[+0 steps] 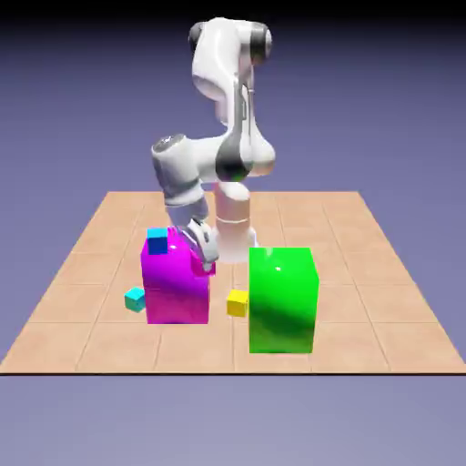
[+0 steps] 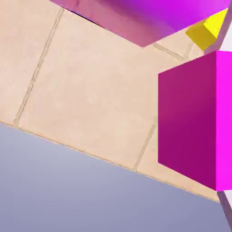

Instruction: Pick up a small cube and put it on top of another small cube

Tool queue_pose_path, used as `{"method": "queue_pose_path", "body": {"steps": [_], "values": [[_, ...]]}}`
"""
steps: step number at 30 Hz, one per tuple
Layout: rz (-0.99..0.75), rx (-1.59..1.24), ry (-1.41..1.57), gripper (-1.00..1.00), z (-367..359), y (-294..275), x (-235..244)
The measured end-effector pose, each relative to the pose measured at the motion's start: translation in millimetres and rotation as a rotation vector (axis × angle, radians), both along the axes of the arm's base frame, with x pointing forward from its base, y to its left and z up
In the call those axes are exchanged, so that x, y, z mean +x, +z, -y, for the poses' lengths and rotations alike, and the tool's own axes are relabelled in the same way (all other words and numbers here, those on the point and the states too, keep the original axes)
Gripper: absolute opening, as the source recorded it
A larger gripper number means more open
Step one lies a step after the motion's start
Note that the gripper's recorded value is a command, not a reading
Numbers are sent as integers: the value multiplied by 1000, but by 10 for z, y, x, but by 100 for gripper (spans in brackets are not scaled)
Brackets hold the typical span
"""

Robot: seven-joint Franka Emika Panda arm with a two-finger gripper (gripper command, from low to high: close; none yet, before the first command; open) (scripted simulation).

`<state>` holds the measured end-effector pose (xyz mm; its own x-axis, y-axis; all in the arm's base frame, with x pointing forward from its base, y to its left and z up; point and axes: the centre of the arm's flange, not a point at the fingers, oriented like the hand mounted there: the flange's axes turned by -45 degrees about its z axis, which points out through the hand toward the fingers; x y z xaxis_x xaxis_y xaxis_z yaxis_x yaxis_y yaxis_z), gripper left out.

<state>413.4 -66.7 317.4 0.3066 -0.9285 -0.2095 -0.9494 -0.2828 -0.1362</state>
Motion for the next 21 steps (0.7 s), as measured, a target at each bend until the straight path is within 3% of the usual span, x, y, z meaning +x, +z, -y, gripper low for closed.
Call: {"method": "queue_pose_path", "body": {"steps": [9, 18, 19, 21], "values": [[-139, 1, -176, -100, -464, -786, -955], [-138, 2, -171, -100, -592, -1431, -960], [-139, 0, -173, 100, -594, -1472, -968], [-140, 1, -177, 100, -581, -1472, -969]]}}
